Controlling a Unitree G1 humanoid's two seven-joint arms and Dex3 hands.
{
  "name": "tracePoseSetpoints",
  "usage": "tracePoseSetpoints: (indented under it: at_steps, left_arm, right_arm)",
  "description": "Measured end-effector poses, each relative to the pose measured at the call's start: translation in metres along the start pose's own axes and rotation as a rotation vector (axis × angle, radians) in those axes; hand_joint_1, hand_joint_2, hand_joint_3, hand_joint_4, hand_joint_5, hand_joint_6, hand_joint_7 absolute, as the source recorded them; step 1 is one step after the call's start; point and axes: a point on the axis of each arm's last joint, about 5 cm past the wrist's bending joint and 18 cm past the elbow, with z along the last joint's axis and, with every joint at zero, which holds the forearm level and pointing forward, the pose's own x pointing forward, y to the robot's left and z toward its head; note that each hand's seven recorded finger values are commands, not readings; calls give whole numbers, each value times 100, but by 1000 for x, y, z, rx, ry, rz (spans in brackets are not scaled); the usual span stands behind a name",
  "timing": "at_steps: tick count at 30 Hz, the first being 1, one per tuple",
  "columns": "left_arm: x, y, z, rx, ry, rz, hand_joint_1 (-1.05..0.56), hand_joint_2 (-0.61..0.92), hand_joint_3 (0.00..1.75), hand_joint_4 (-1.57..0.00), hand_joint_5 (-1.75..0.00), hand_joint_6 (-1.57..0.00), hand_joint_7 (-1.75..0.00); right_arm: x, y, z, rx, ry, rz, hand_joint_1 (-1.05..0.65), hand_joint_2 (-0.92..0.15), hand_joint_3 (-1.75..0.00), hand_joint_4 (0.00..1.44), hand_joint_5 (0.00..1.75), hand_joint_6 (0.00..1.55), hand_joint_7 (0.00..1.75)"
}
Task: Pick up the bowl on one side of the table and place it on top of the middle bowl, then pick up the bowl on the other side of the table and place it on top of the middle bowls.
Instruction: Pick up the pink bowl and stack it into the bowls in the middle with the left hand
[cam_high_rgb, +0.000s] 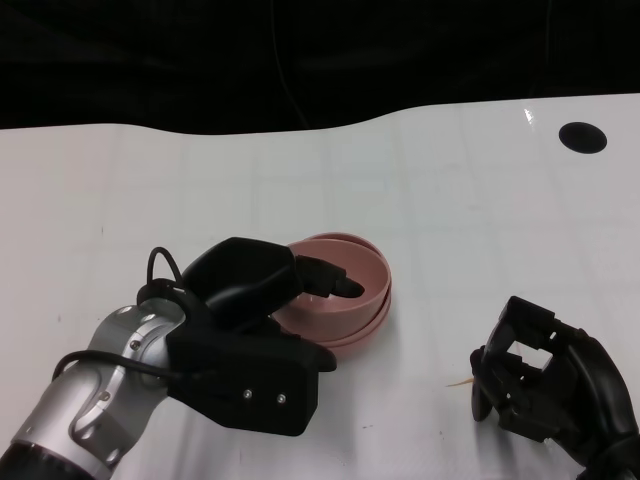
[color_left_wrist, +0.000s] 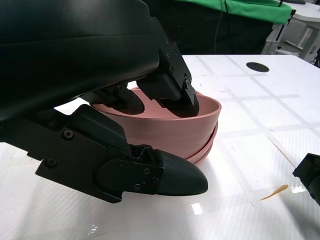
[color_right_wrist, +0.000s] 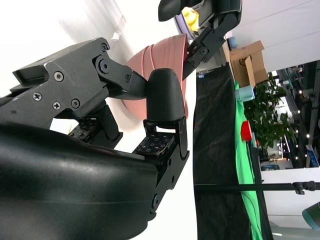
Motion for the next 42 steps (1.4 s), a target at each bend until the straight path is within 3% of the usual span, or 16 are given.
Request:
tracePoseSetpoints:
  at_steps: [3, 9, 16, 32, 42]
  left_arm:
    - [0, -1, -1, -1, 1, -3, -88, 92, 38, -56, -1, -66, -1]
    - [0, -7, -5, -9, 7, -3, -86, 92, 35, -35, 0, -56, 0]
    - [2, -12, -4, -3, 3, 9, -88, 92, 37, -23, 0, -50, 0]
    - [2, -14, -4, -4, -27, 63, -89, 92, 38, -28, -2, -51, -1]
    - [-1, 2, 5, 4, -75, 149, -87, 92, 35, -35, -4, -54, -1]
  right_arm:
    - [0, 0, 0, 0, 0, 0, -17, -64, -92, 87, 175, 75, 155]
    - [0, 0, 0, 0, 0, -1, -15, -65, -91, 88, 175, 77, 153]
    - [0, 0, 0, 0, 0, -2, -15, -66, -91, 87, 175, 78, 152]
    - [0, -1, -1, -2, 1, -4, -16, -64, -92, 87, 173, 77, 151]
    - [-1, -3, -2, 0, 5, 3, -16, -64, -91, 87, 175, 76, 153]
